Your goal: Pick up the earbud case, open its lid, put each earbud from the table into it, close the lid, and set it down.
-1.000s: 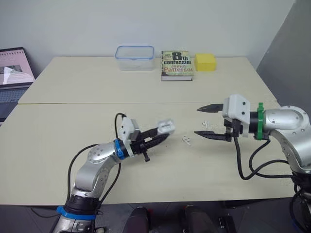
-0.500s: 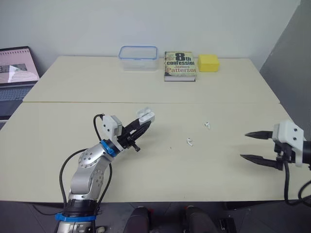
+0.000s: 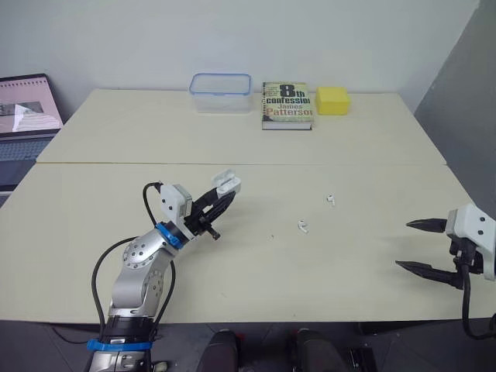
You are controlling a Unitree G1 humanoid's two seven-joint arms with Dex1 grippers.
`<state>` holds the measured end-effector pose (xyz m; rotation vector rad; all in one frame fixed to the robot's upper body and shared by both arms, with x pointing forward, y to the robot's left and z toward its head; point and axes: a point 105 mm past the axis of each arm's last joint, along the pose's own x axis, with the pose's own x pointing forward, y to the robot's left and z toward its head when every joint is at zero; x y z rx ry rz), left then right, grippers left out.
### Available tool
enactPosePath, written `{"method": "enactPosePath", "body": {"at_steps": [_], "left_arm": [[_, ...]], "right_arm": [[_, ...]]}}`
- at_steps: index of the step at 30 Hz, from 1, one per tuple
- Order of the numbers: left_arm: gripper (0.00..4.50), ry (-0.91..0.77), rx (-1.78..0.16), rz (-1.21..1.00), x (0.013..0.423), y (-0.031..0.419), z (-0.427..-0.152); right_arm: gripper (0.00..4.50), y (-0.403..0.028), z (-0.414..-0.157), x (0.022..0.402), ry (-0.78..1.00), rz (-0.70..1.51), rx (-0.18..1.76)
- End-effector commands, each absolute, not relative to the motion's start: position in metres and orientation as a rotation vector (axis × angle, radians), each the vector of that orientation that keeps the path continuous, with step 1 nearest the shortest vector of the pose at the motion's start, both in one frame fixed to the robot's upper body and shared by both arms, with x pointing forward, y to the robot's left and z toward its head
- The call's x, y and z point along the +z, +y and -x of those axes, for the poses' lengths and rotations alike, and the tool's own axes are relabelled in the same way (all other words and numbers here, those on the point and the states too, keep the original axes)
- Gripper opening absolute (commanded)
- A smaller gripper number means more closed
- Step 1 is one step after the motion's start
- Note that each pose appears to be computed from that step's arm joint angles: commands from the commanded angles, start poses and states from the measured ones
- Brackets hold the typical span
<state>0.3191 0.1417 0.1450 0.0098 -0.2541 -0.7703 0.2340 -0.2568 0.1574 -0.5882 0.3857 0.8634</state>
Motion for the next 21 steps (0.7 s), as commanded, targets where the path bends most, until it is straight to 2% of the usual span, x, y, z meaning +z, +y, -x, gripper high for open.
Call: {"method": "enactPosePath", "body": {"at_steps": [1,4,8,10,17,21], "left_arm": [[0.79,-0.309,-0.754,-0.040,0.157,0.145,-0.318],[0.79,-0.311,-0.753,-0.042,0.156,0.144,-0.317],[0.79,-0.310,-0.758,-0.043,0.154,0.142,-0.317],[0.79,-0.309,-0.761,-0.044,0.154,0.140,-0.317],[0.79,-0.300,-0.781,-0.048,0.152,0.135,-0.317],[0.79,-0.295,-0.782,-0.049,0.150,0.135,-0.316]], "right_arm": [[4.50,-0.233,-0.234,0.158,0.331,0.545,0.897],[4.50,-0.213,-0.242,0.152,0.283,0.485,0.880],[4.50,-0.175,-0.270,0.140,0.196,0.343,0.781],[4.50,-0.162,-0.277,0.134,0.173,0.356,0.752],[4.50,-0.111,-0.304,0.105,0.150,0.290,0.632],[4.50,-0.103,-0.318,0.091,0.176,0.278,0.560]]}}
